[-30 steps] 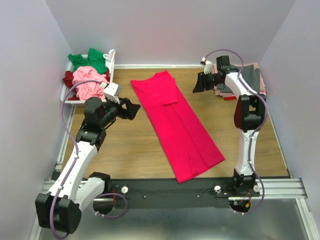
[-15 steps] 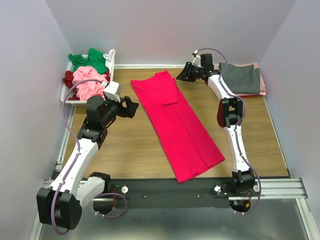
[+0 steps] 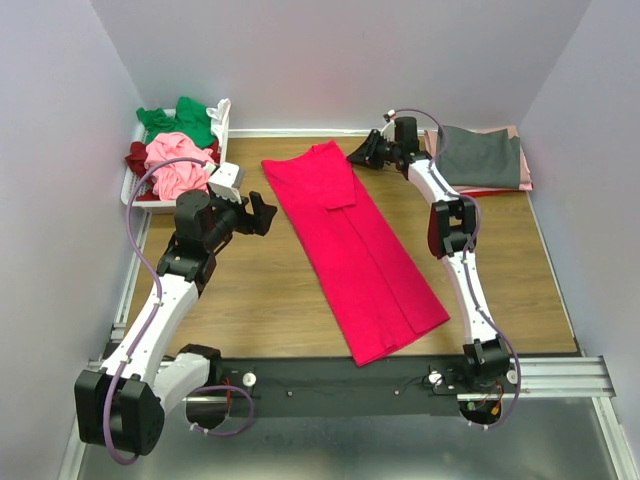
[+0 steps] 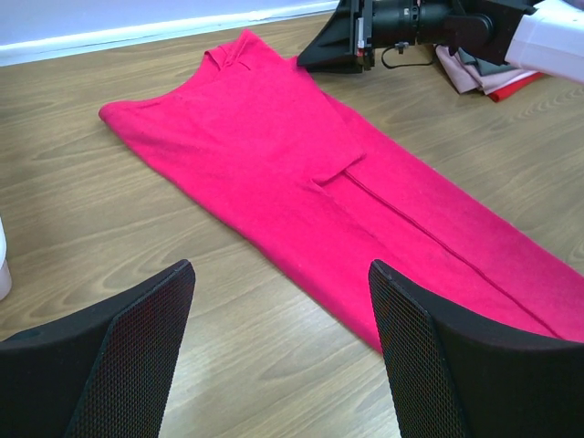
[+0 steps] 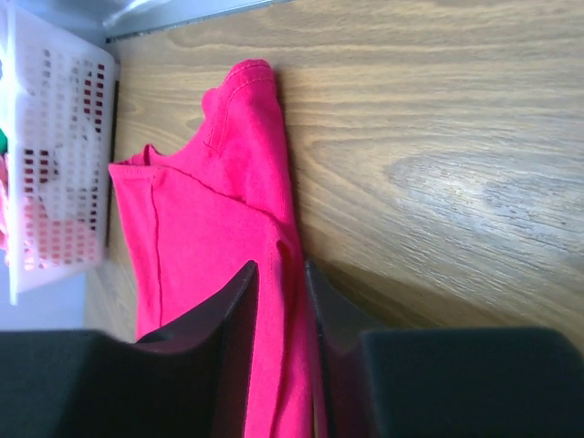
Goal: Fold and stack the t-shirts
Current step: Fold the tshirt
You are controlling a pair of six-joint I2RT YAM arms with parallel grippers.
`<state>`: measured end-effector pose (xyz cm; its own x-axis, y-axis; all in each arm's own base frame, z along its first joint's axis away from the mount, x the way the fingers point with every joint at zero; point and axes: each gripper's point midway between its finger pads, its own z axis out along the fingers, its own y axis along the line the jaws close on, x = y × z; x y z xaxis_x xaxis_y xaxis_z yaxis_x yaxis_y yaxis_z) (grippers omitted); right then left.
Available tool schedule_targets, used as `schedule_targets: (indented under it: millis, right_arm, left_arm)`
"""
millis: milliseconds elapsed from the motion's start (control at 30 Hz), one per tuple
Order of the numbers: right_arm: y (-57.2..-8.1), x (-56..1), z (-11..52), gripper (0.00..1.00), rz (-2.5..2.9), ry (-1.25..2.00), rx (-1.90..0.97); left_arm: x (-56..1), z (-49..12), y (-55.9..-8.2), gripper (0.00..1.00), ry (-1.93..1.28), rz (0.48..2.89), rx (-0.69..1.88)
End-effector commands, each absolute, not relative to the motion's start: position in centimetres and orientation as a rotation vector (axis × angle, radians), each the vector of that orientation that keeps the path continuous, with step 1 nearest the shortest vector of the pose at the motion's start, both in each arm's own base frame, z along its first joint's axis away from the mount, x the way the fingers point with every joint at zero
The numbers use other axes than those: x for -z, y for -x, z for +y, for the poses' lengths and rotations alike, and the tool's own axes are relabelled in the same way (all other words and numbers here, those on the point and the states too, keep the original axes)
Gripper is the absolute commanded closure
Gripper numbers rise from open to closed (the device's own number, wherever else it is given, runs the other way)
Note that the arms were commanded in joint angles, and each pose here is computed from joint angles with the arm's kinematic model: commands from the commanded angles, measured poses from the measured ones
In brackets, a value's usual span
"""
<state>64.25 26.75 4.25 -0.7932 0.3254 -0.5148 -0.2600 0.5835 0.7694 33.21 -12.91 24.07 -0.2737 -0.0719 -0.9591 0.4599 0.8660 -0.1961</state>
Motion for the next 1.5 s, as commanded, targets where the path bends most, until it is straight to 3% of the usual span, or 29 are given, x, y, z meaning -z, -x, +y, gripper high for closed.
schedule_targets:
  millis: [0, 233, 367, 467, 800, 1467]
  right_arm:
    - [-64.2, -3.7, 27.7, 0.68, 2.166, -0.065, -1.257]
    - [-64.2, -3.6, 27.7, 0.72, 2.167, -0.060, -1.259]
    - [-64.2, -4.2, 27.8, 0.91, 2.150, -0.030, -1.259]
    - [-64.3, -5.0, 27.8, 0.99, 2.134, -0.009, -1.261]
    - [-64.0, -8.2, 28.1, 1.00, 2.084, 0.066, -1.287]
    - [-61.1, -9.2, 32.0, 1.00, 2.094, 0.264, -1.240]
  left_arm:
    - [-24.5, -12.7, -33.6, 0.16, -0.293, 1.762, 0.496]
    - [-24.4, -12.7, -33.6, 0.16, -0.295, 1.764, 0.501]
    - [-24.3, -12.8, -33.6, 0.15, -0.298, 1.766, 0.506]
    - [-24.2, -12.9, -33.6, 0.15, -0.300, 1.768, 0.508]
    - [-24.3, -13.1, -33.5, 0.15, -0.309, 1.765, 0.519]
    - [-24.6, -13.3, -33.3, 0.16, -0.323, 1.755, 0.535]
